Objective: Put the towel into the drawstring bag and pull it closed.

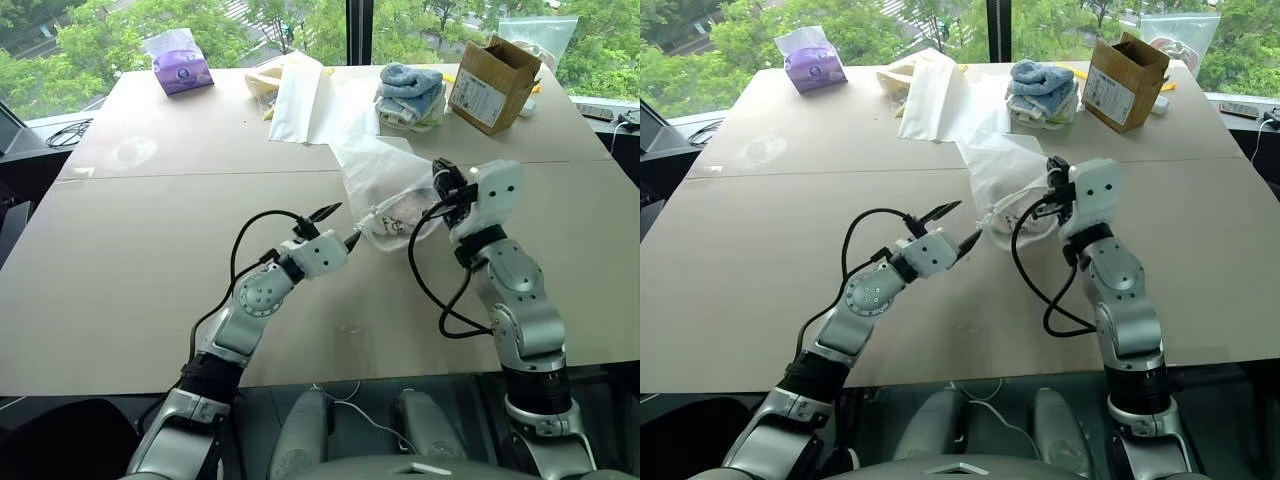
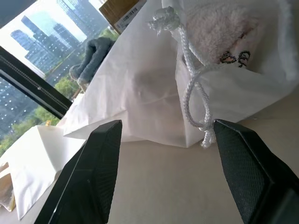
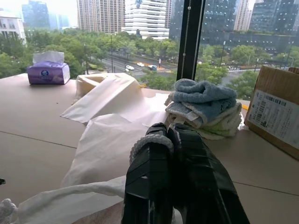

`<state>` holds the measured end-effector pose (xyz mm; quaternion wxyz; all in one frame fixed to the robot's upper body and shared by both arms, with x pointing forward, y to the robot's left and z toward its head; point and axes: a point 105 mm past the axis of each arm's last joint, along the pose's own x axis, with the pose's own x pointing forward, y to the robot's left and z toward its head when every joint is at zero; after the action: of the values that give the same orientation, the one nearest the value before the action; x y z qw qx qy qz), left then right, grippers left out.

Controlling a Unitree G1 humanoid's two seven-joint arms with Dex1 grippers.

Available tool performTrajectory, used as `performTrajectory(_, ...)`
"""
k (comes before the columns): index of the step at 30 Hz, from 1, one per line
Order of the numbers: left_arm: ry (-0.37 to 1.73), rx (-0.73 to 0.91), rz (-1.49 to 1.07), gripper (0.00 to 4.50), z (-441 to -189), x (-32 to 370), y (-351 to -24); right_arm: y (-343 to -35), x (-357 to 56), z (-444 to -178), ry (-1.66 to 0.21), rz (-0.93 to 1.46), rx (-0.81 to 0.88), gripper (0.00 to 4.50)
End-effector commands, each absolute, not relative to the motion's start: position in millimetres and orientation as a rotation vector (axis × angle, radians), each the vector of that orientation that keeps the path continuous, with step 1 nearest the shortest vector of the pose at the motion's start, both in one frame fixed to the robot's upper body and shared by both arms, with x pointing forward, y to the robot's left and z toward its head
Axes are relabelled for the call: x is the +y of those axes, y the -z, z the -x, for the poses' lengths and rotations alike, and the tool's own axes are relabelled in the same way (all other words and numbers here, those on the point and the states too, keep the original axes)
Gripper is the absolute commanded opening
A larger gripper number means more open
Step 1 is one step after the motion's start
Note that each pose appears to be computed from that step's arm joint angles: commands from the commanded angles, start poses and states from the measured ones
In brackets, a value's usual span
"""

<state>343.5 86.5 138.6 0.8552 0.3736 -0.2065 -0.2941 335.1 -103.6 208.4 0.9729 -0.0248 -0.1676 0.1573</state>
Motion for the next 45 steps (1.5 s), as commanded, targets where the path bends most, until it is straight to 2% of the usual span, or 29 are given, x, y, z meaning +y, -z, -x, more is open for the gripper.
performTrajectory(1,0.591,-0.505,-0.790,3.19,-342.0,87.5,-150.6,-220.5,-105.3,-326.9,-0.309,0.058,-0.388,0.00)
performTrajectory(15,0.559,-0.567,-0.811,3.19,-331.5,91.3,-157.9,-209.7,-108.8,-324.7,-0.308,0.065,-0.344,0.00)
performTrajectory(18,0.563,-0.567,-0.827,2.38,-330.1,89.4,-154.3,-208.6,-108.3,-324.0,-0.312,0.064,-0.339,0.00)
performTrajectory(23,0.570,-0.576,-0.834,0.05,-333.7,81.9,-152.9,-209.0,-108.1,-323.2,-0.313,0.069,-0.339,0.00)
performTrajectory(32,0.526,-0.587,-0.845,0.05,-346.2,80.2,-154.9,-208.6,-110.1,-322.6,-0.304,0.077,-0.334,0.00)
performTrajectory(35,0.432,-0.603,-0.838,0.05,-354.1,90.5,-165.0,-208.3,-110.8,-322.5,-0.300,0.079,-0.333,0.00)
performTrajectory(39,0.210,-0.602,-0.752,0.05,-369.2,123.8,-189.6,-206.1,-117.9,-324.4,-0.265,0.081,-0.322,0.00)
performTrajectory(41,0.088,-0.612,-0.736,0.05,-376.1,145.1,-207.0,-204.1,-132.2,-328.9,-0.186,0.070,-0.307,0.00)
performTrajectory(45,-0.142,-0.648,-0.730,0.05,-384.2,188.6,-246.7,-203.0,-188.6,-337.8,0.120,0.063,-0.289,0.00)
